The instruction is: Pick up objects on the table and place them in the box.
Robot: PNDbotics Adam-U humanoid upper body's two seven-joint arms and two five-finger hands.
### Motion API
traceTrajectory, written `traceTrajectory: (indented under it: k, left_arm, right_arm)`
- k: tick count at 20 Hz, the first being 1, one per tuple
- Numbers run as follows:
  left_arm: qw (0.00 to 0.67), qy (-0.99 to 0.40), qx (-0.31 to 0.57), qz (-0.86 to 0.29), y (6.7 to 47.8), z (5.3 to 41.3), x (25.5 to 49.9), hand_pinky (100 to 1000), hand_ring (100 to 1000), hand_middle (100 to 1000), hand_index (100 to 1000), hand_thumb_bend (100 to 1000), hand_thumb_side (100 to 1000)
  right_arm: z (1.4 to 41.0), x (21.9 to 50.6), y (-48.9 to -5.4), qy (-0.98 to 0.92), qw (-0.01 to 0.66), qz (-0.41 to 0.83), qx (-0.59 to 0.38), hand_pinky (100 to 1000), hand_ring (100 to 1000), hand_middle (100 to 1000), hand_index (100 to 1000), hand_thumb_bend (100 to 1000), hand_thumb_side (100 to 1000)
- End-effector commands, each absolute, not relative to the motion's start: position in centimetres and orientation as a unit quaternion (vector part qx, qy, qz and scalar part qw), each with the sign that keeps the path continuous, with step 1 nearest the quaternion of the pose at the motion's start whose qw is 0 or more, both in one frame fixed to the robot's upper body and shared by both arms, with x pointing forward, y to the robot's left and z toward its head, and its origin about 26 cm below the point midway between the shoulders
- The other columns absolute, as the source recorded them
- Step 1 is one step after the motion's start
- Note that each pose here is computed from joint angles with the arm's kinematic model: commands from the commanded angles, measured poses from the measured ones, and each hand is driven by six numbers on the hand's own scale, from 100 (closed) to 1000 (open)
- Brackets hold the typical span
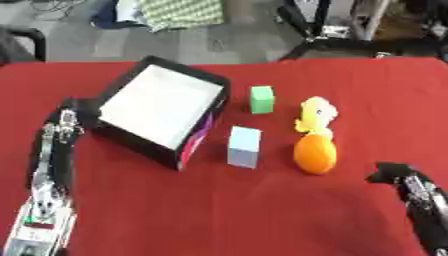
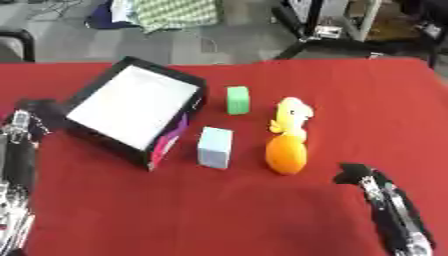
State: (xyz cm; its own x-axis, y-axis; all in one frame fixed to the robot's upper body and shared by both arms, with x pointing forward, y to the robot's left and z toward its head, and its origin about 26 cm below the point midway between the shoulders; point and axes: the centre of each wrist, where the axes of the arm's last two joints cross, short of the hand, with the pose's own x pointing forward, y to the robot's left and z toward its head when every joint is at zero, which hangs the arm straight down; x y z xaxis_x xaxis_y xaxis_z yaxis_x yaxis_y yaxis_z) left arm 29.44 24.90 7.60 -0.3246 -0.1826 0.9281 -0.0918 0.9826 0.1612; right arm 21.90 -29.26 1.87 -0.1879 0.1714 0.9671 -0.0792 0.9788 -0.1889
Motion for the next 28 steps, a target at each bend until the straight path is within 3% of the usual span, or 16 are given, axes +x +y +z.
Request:
traceTrajectory:
  k: [1, 4, 5, 9, 14, 21, 28]
  left_arm:
    - [0.567, -0.819, 0.085, -0.039, 25.0, 8.2, 29.5, 727, 705, 570, 728, 100, 901]
    - [0.567, -0.818, 0.085, -0.040, 25.0, 8.2, 29.5, 726, 705, 570, 728, 100, 899]
    - [0.567, -0.818, 0.085, -0.041, 25.0, 8.2, 29.5, 727, 705, 570, 728, 100, 899]
    - [0.570, -0.816, 0.084, -0.043, 25.0, 8.1, 29.4, 727, 705, 570, 728, 100, 901]
    - [0.571, -0.816, 0.083, -0.047, 25.0, 8.1, 29.4, 727, 706, 570, 728, 100, 904]
    - [0.571, -0.815, 0.081, -0.052, 25.0, 8.1, 29.4, 727, 707, 571, 728, 100, 906]
    - [0.572, -0.815, 0.078, -0.056, 24.9, 8.1, 29.5, 727, 708, 571, 728, 100, 908]
  right_arm:
    - [2.4, 22.1, -29.3, -0.770, 0.627, 0.108, -0.032, 1000, 695, 583, 737, 100, 836]
    - [3.0, 22.6, -29.5, -0.777, 0.617, 0.119, -0.036, 1000, 696, 583, 738, 100, 760]
    - [3.5, 22.9, -29.8, -0.782, 0.608, 0.132, -0.038, 1000, 697, 584, 740, 100, 678]
    - [6.0, 24.5, -31.0, -0.799, 0.558, 0.222, -0.042, 1000, 707, 594, 762, 100, 519]
    - [9.4, 26.9, -32.4, -0.803, 0.483, 0.345, -0.060, 1000, 724, 614, 785, 100, 425]
    - [10.0, 30.1, -33.6, -0.748, 0.444, 0.487, -0.078, 1000, 807, 755, 875, 100, 551]
    - [9.2, 32.8, -33.9, -0.708, 0.429, 0.553, -0.094, 1000, 830, 797, 908, 100, 650]
